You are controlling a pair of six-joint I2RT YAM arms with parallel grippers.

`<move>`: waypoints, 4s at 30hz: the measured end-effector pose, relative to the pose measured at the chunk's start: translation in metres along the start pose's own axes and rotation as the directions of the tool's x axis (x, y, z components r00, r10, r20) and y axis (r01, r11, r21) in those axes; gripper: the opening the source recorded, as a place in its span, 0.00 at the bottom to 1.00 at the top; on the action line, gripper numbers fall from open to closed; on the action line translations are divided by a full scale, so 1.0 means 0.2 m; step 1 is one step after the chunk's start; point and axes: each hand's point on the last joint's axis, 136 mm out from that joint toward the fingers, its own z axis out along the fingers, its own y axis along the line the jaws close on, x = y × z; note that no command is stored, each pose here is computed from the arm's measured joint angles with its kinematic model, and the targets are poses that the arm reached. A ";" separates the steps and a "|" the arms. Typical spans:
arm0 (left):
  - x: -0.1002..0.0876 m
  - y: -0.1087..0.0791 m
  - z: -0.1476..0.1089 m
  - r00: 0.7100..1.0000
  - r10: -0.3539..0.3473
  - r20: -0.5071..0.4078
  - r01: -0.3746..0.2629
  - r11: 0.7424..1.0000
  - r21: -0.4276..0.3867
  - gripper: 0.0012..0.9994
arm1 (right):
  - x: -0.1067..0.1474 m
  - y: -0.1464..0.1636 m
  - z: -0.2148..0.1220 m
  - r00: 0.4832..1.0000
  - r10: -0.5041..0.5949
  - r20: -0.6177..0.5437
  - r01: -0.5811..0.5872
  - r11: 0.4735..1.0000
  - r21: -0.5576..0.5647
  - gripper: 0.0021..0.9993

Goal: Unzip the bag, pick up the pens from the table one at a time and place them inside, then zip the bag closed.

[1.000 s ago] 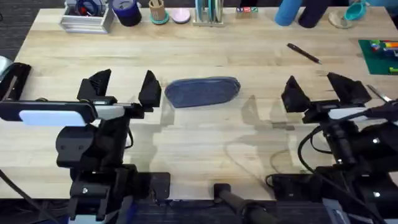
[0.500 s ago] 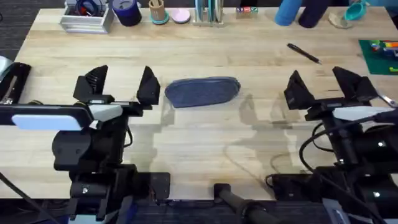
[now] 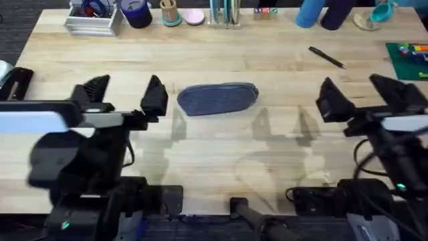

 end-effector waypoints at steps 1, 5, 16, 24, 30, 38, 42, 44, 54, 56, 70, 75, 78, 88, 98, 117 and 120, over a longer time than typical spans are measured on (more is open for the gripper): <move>-0.04 0.00 -0.01 1.000 -0.008 0.012 0.008 1.000 -0.002 0.99 | -0.02 0.00 -0.02 1.000 0.000 -0.001 0.000 1.000 0.000 1.00; -0.17 0.02 -0.05 0.997 -0.072 0.041 0.072 0.997 -0.019 0.99 | -0.11 0.01 -0.07 1.000 0.002 -0.031 -0.002 1.000 0.001 1.00; -0.33 0.03 -0.07 0.977 -0.126 -0.172 0.118 0.991 -0.054 0.99 | -0.26 0.01 -0.07 0.967 0.019 -0.255 -0.017 1.000 0.010 1.00; -0.40 0.02 -0.05 0.929 -0.127 -0.347 0.108 0.992 -0.072 0.99 | -0.34 0.04 0.00 0.902 0.031 -0.432 -0.040 0.999 -0.013 1.00; -0.33 0.02 -0.02 0.845 -0.124 -0.521 0.091 0.992 -0.088 0.99 | -0.31 0.05 0.04 0.815 0.042 -0.578 -0.059 0.998 -0.010 1.00; -0.27 -0.01 0.03 0.753 -0.122 -0.647 0.090 0.993 -0.083 0.99 | -0.26 0.05 0.10 0.695 0.053 -0.717 -0.071 0.997 0.005 1.00; -0.22 -0.02 0.04 0.717 -0.122 -0.686 0.095 0.993 -0.076 0.99 | -0.19 0.04 0.13 0.644 0.057 -0.763 -0.074 0.997 0.012 1.00; -0.20 -0.02 0.05 0.708 -0.121 -0.696 0.097 0.993 -0.075 0.99 | -0.17 0.04 0.14 0.630 0.058 -0.774 -0.075 0.997 0.014 1.00; -0.22 -0.03 0.08 0.721 -0.115 -0.683 0.096 0.993 -0.067 0.99 | -0.17 0.04 0.15 0.627 0.058 -0.777 -0.075 0.997 0.014 1.00; -0.22 -0.03 0.08 0.723 -0.093 -0.685 0.081 0.995 -0.050 0.99 | -0.17 0.04 0.15 0.627 0.058 -0.777 -0.075 0.997 0.014 1.00; -0.26 -0.19 0.15 0.760 0.271 -0.591 -0.076 0.940 0.334 0.99 | -0.17 0.04 0.15 0.627 0.058 -0.777 -0.075 0.997 0.014 1.00; -0.24 -0.26 0.16 0.759 0.381 -0.527 -0.101 0.870 0.483 1.00 | -0.17 0.04 0.15 0.627 0.058 -0.777 -0.075 0.997 0.014 1.00; -0.24 -0.30 0.17 0.771 0.427 -0.474 -0.100 0.815 0.571 1.00 | -0.17 0.04 0.15 0.627 0.058 -0.777 -0.075 0.997 0.014 1.00; -0.17 -0.38 0.07 0.812 0.512 -0.281 -0.057 0.548 0.835 0.99 | -0.17 0.04 0.15 0.628 0.058 -0.776 -0.075 0.997 0.014 1.00; -0.01 -0.42 0.12 0.857 0.482 -0.181 0.009 0.338 0.941 0.99 | -0.17 0.04 0.15 0.628 0.058 -0.776 -0.075 0.997 0.014 1.00; 0.39 -0.42 0.26 0.869 0.417 -0.264 0.194 0.203 0.960 0.95 | -0.17 0.04 0.15 0.627 0.061 -0.776 -0.077 0.997 0.016 1.00; 0.43 -0.42 0.27 0.878 0.404 -0.256 0.196 0.183 0.963 0.93 | -0.17 0.04 0.15 0.627 0.061 -0.776 -0.077 0.997 0.016 1.00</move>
